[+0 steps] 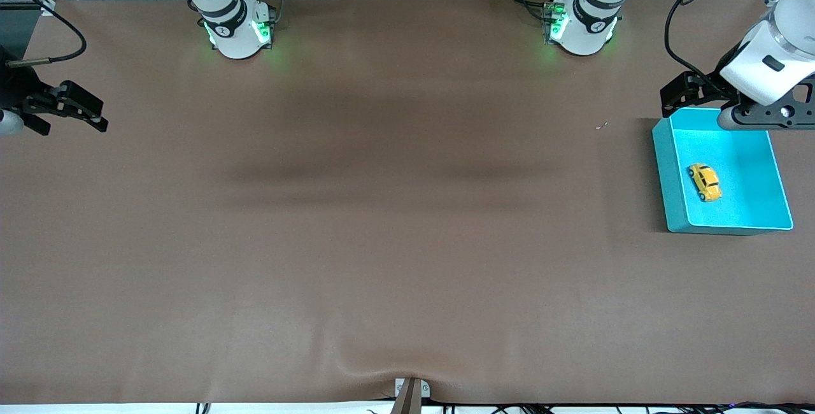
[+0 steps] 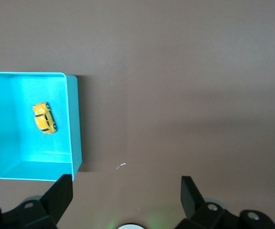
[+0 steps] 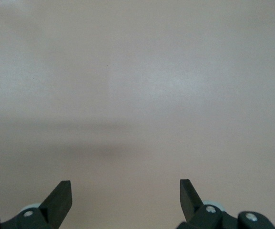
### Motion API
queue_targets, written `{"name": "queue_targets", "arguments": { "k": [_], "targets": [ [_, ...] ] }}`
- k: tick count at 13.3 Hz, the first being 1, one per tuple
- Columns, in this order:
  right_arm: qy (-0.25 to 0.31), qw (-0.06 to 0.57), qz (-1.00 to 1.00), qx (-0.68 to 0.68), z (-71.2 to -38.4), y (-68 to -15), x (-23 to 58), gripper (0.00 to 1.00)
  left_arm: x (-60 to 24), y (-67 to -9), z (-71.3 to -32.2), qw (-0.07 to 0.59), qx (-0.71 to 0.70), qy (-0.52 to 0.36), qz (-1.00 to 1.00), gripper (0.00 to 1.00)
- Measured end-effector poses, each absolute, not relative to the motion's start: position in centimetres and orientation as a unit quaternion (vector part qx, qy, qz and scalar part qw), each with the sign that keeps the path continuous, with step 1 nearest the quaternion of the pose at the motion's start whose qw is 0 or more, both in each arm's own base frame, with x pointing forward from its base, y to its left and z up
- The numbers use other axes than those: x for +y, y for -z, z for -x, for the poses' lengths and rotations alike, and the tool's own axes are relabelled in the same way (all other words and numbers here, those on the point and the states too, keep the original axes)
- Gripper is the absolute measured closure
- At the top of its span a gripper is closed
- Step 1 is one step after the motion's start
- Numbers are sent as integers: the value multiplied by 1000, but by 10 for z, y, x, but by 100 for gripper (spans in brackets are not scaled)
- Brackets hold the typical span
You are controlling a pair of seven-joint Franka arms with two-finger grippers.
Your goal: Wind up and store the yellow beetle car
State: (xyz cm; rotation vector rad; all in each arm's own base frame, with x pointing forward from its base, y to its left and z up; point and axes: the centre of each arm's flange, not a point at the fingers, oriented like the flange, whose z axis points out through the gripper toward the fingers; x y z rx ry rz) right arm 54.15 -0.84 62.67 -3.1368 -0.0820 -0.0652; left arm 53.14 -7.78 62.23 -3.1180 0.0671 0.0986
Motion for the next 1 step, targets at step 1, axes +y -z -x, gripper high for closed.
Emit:
{"name": "queue_targets", "arguments": {
  "k": [1],
  "targets": [
    [21, 2, 999, -26, -542, -627, -8, 0, -79, -624, -529, 5, 23, -36, 999, 0]
  ]
}}
